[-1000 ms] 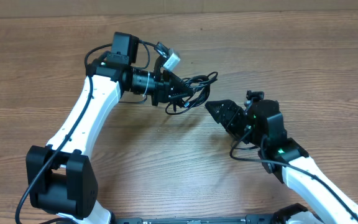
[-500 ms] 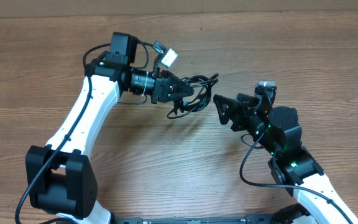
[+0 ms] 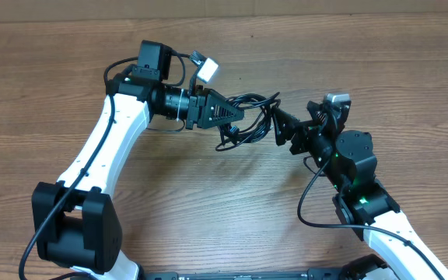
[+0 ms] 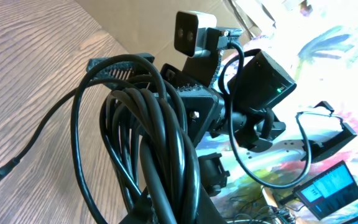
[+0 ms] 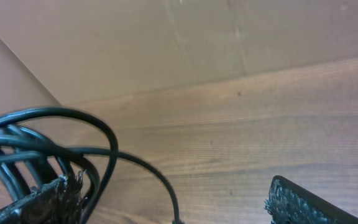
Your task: Untangle cables
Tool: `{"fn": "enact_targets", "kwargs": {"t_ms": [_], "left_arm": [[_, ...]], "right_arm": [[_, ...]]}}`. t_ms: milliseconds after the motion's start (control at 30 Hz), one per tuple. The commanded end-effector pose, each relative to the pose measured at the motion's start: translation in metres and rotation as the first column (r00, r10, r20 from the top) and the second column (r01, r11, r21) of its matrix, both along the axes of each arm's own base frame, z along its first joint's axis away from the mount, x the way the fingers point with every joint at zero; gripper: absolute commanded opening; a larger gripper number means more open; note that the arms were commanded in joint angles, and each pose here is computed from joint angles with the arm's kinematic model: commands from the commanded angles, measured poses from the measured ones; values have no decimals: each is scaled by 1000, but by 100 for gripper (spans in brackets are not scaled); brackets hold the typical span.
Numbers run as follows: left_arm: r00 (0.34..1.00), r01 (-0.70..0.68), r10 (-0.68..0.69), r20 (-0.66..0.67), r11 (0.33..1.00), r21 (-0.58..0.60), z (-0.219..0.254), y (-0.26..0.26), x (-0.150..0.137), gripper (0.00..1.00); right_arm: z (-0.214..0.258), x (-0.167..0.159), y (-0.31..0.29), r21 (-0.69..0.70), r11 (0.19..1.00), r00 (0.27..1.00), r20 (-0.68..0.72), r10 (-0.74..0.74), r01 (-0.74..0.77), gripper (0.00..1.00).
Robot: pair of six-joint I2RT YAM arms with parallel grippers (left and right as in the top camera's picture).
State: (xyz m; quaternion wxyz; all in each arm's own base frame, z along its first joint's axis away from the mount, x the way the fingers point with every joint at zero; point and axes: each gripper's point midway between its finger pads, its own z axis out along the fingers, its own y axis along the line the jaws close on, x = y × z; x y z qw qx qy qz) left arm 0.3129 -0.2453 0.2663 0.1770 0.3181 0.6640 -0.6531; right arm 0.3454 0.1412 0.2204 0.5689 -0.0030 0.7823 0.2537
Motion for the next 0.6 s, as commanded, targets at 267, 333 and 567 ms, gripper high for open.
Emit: {"fn": "enact_targets", "kwargs": {"t_ms": [267,333,567], "left_arm": [[997,76,-74,25,992,-100,32,-7,-20,4],[996,92,-90,25,991,-100,32,-12,-24,4],[988,145,-150,-44,985,-88,32,-28,-40,4]], "right_arm": [[13,9,-1,57,998,998,57,-26,22,95],[9,12,0,53,998,998,49,-25,23,94],[-10,36,-24,64,976,978,13,-209,208,89]]}}
